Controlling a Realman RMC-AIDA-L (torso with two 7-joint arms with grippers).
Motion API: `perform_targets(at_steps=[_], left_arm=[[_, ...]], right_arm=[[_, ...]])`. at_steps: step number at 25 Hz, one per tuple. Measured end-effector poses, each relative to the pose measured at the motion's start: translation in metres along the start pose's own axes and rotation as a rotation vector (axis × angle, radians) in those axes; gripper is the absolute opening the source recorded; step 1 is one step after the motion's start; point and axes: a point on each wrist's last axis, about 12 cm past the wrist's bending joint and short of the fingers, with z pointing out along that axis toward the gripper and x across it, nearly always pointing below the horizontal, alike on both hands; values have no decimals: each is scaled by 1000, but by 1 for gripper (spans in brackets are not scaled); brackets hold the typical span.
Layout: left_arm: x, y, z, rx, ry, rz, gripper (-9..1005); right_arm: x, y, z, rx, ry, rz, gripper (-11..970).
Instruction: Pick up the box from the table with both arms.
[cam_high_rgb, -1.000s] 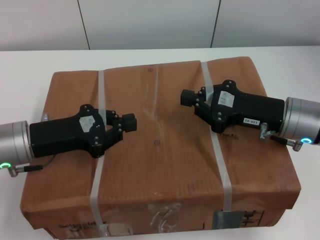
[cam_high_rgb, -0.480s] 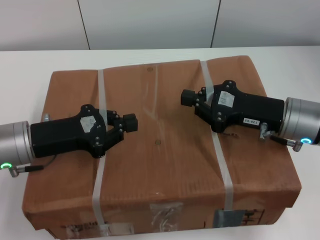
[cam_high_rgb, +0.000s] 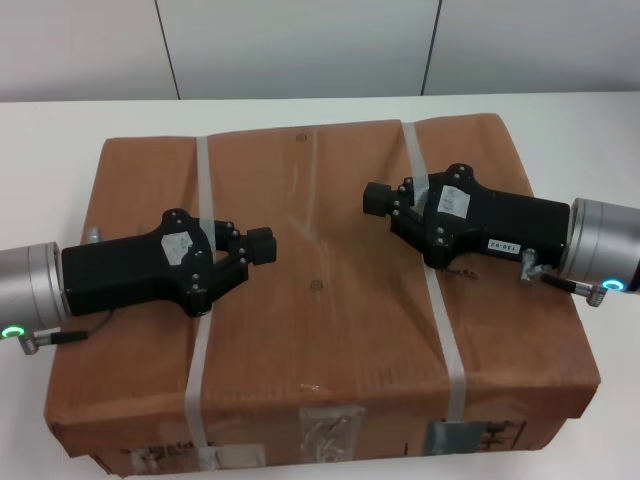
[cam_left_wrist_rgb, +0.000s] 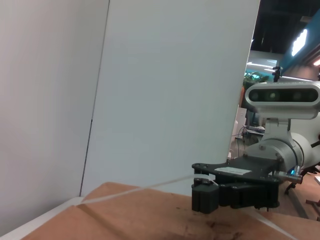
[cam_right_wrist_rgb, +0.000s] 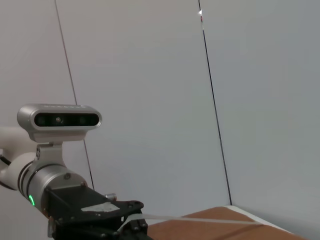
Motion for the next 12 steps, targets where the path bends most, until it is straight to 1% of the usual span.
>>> perform_targets(at_steps=[12], left_arm=[[1,1,0,-7,5,-1,69]], right_arm=[[0,0,-1,6,-3,2,23]])
